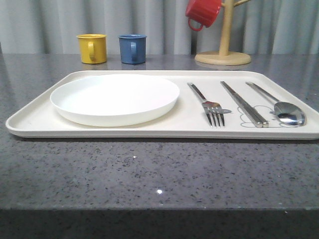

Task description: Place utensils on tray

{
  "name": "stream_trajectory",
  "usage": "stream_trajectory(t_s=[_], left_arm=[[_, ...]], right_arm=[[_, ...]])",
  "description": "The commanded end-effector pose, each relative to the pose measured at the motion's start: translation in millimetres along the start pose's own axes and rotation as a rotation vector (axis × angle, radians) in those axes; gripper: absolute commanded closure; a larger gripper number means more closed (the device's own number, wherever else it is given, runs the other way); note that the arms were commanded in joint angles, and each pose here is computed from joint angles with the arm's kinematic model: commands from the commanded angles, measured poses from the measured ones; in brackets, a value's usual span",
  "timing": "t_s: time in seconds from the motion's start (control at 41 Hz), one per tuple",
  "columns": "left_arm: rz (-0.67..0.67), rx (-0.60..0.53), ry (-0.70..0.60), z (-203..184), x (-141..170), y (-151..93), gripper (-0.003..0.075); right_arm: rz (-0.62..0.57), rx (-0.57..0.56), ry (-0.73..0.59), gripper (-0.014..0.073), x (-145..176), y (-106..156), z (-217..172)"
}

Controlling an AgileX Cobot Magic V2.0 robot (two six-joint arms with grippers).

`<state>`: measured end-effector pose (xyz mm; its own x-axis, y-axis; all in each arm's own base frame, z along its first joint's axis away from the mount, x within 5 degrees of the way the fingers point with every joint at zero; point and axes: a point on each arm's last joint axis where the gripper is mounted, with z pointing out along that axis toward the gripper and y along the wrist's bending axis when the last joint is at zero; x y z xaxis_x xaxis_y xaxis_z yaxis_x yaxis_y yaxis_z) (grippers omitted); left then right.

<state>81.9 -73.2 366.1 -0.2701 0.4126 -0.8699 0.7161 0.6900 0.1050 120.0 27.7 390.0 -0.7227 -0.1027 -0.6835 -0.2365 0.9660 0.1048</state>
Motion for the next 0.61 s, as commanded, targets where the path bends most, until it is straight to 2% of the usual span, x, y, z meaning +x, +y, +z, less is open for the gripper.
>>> stream_trajectory(t_s=[0.0, 0.195, 0.366, 0.585], left_arm=[[-0.013, -0.014, -0.098, -5.3, -12.7, 1.7, 0.0352], [-0.013, -0.014, -0.098, -5.3, -12.7, 1.7, 0.0352], [-0.013, -0.014, -0.098, -5.3, -12.7, 1.7, 0.0352], [-0.013, -0.014, -0.098, -5.3, -12.7, 1.7, 0.0352]], right_arm=[[-0.011, 0.001, -0.154, 0.0306, 16.9, 4.2, -20.3], [-0.027, 0.003, -0.248, 0.0306, 62.3, 8.8, -37.1], [-0.033, 0.011, -0.244, 0.0306, 94.8, 10.2, -42.2], [-0.011, 0.010, -0.252, 0.0306, 106.3, 10.2, -40.8]])
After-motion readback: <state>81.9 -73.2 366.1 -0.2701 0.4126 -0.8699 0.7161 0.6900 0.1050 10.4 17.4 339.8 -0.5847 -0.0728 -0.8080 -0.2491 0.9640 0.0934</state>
